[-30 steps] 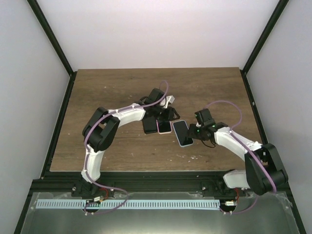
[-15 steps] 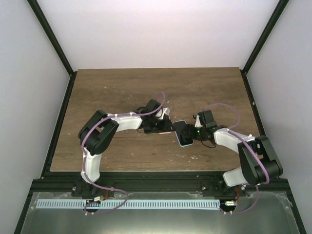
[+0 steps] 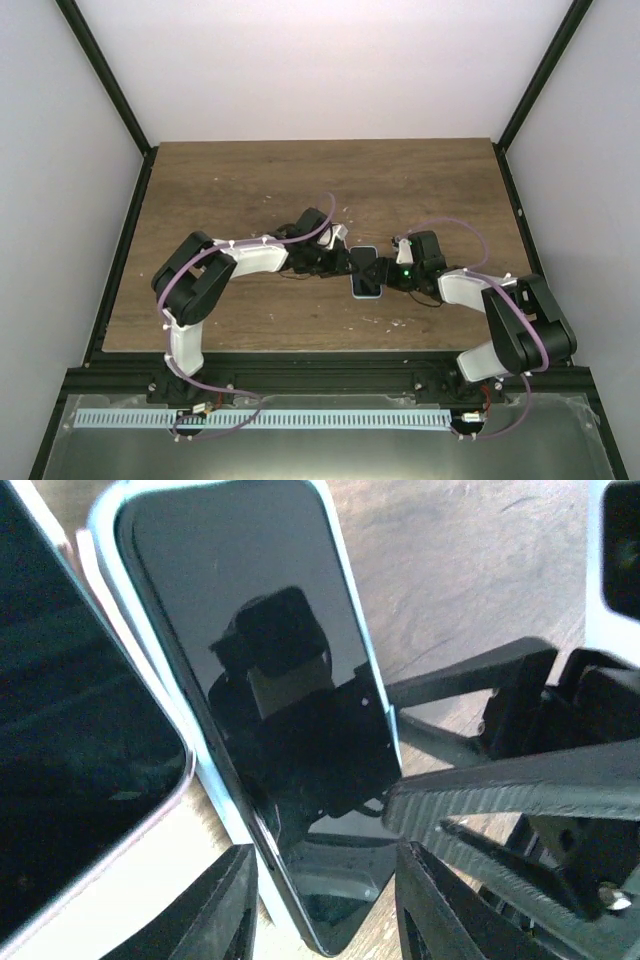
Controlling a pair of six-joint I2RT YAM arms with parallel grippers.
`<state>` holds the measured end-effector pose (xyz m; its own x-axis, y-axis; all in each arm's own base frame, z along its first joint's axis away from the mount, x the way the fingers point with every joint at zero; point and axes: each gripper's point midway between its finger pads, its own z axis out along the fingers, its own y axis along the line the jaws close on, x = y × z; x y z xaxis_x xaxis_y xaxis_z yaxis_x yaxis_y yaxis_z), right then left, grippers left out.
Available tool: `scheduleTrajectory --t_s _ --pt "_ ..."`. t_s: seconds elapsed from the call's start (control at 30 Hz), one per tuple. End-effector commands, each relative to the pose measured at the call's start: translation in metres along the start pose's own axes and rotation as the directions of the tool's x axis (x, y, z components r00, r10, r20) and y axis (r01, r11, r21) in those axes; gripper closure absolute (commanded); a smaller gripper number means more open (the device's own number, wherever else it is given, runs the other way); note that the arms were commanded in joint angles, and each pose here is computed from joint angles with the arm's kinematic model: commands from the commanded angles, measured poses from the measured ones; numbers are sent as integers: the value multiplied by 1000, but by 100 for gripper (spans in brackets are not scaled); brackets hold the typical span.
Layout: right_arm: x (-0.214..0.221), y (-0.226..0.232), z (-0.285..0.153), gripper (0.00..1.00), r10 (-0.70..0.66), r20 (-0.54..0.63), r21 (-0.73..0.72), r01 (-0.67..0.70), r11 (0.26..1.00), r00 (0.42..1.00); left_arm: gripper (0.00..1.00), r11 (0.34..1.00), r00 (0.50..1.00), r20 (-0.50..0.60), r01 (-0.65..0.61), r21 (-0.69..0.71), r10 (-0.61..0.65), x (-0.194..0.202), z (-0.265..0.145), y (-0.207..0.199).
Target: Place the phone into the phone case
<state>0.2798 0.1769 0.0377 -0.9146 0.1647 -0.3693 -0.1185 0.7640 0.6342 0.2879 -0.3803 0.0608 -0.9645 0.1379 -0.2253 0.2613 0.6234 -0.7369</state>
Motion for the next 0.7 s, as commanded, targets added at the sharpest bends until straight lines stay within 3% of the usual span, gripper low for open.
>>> scheduleTrajectory --t_s 0.0,0.23,0.5,0.67 --pt "20 -1 6 37 60 -72 -37 -63 997 996 61 999 1000 -7 29 -18 -29 13 2 4" --pt "21 12 5 37 114 -67 -125 -122 985 991 68 999 999 -23 43 -8 -43 21 8 10" --pt "11 37 -3 37 139 -49 -246 -147 958 989 85 998 997 -46 55 -40 -57 35 6 22" --pt "8 45 -8 37 153 -40 -285 -158 945 987 87 997 997 -46 58 -56 -60 39 3 26"
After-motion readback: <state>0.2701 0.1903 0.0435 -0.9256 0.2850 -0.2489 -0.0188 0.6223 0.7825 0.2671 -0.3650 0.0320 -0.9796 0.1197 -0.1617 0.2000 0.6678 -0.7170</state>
